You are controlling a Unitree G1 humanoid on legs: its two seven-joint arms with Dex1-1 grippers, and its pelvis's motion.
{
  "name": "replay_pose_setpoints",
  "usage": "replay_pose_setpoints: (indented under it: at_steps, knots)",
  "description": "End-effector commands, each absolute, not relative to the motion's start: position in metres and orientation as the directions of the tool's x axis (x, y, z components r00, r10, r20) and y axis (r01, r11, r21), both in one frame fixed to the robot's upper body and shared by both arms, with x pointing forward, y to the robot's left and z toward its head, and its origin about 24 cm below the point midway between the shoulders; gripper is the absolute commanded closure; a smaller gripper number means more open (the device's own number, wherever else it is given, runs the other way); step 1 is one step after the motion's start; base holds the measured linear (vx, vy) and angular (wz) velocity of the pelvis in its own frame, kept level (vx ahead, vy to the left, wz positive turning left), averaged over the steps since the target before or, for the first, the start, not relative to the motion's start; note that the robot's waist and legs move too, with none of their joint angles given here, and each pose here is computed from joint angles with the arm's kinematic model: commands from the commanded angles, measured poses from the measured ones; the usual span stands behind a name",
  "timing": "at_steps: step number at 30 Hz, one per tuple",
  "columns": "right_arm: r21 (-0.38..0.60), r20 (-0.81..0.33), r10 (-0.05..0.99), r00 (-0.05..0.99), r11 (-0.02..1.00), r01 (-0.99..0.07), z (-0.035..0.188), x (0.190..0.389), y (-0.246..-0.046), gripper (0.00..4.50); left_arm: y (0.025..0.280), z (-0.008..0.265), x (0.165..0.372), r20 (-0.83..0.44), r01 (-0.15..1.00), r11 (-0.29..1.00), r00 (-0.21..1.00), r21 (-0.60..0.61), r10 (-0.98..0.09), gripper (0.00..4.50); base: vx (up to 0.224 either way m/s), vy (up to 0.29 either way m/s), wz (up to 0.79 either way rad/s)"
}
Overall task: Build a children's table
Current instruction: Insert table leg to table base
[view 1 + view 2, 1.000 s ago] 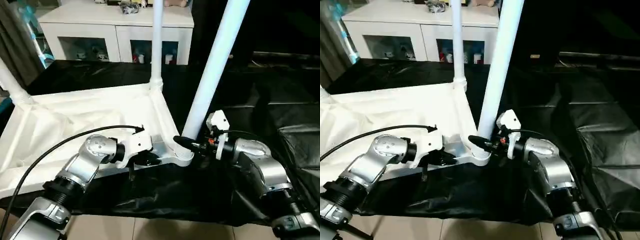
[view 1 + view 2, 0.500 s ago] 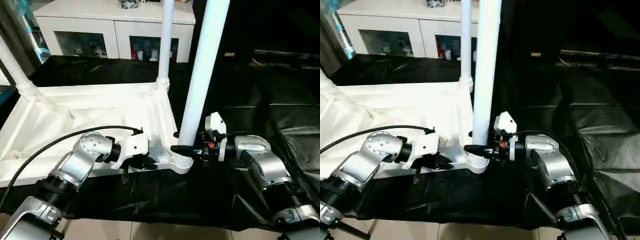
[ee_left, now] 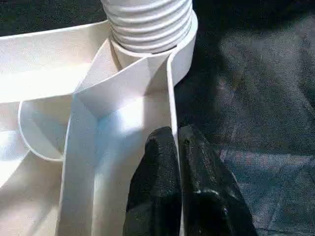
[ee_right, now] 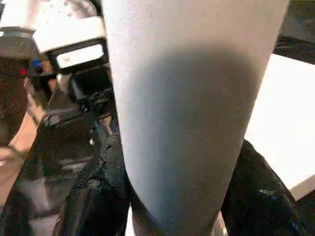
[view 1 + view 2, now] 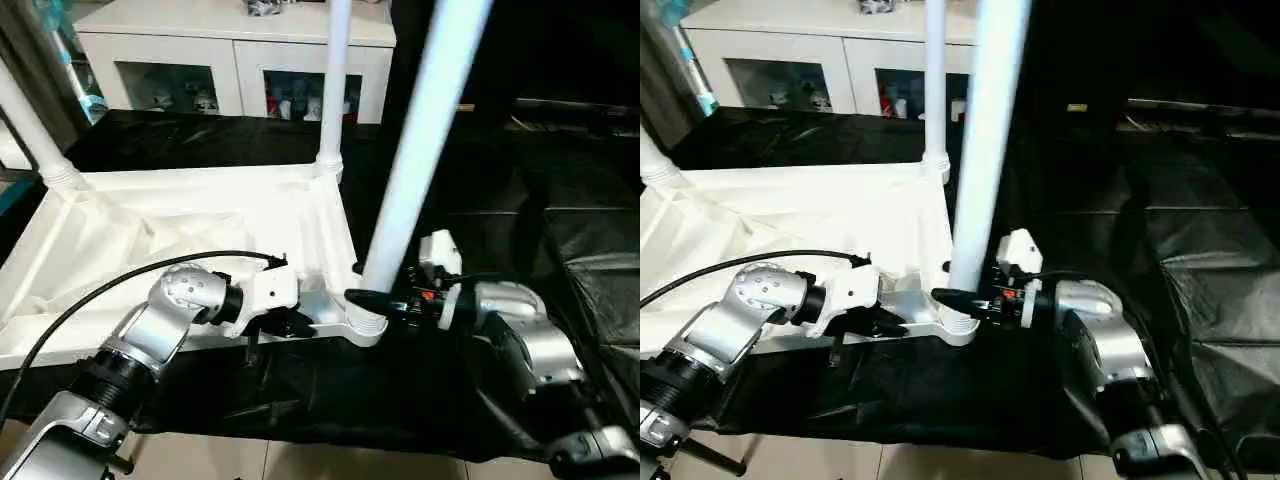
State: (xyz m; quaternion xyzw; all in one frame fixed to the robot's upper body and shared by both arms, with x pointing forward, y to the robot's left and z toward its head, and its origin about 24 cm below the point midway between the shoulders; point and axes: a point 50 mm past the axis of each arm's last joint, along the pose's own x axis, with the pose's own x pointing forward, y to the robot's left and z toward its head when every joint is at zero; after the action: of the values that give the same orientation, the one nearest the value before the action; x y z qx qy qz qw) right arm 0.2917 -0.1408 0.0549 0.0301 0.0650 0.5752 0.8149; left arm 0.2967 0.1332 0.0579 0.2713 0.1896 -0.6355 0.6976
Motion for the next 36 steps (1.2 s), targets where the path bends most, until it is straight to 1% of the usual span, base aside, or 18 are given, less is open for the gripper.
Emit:
replay_pose_setpoints:
  at_steps: [1, 7, 13, 16, 27, 30, 34, 35, 36]
  knots:
    - [0.272, -0.2, 0.929, 0.312, 0.359, -0.893, 0.016, 0.272, -0.146, 2.61, 0.131, 0.054, 0.296, -0.627, 0.99, 0.041, 0.119, 0.137, -0.77, 4.5, 0.0, 0.0, 0.0]
    - [0.247, -0.256, 0.924, 0.283, 0.346, -0.905, 0.009, 0.267, -0.142, 2.61, 0.131, 0.053, 0.298, -0.638, 0.99, 0.028, 0.11, 0.137, -0.762, 4.5, 0.0, 0.0, 0.0]
    - [0.216, -0.311, 0.92, 0.238, 0.313, -0.925, 0.007, 0.269, -0.136, 2.61, 0.131, 0.053, 0.299, -0.65, 0.99, 0.016, 0.104, 0.139, -0.753, 4.5, 0.0, 0.0, 0.0]
    - [0.194, -0.371, 0.91, 0.186, 0.272, -0.943, 0.005, 0.271, -0.132, 2.61, 0.132, 0.053, 0.299, -0.653, 0.99, 0.014, 0.102, 0.138, -0.751, 4.5, 0.0, 0.0, 0.0]
    - [0.199, -0.384, 0.909, 0.163, 0.254, -0.947, 0.002, 0.27, -0.131, 2.62, 0.135, 0.051, 0.296, -0.652, 0.991, 0.023, 0.102, 0.129, -0.751, 4.5, 0.0, 0.0, 0.0]
    - [0.198, -0.369, 0.911, 0.184, 0.271, -0.942, 0.004, 0.27, -0.132, 2.62, 0.136, 0.052, 0.296, -0.646, 0.991, 0.031, 0.107, 0.127, -0.756, 4.5, 0.0, 0.0, 0.0]
    - [0.181, -0.355, 0.901, 0.25, 0.329, -0.927, 0.005, 0.274, -0.133, 2.62, 0.135, 0.055, 0.298, -0.633, 0.99, 0.055, 0.128, 0.133, -0.764, 4.5, 0.0, 0.0, 0.0]
    - [0.181, -0.355, 0.901, 0.25, 0.329, -0.927, 0.005, 0.274, -0.133, 2.62, 0.135, 0.055, 0.298, -0.633, 0.99, 0.055, 0.128, 0.133, -0.764, 4.5, 0.0, 0.0, 0.0]
    - [0.162, -0.366, 0.873, 0.322, 0.401, -0.902, 0.004, 0.279, -0.134, 2.62, 0.134, 0.057, 0.301, -0.629, 0.987, 0.085, 0.153, 0.137, -0.762, 4.5, 0.0, 0.0, 0.0]
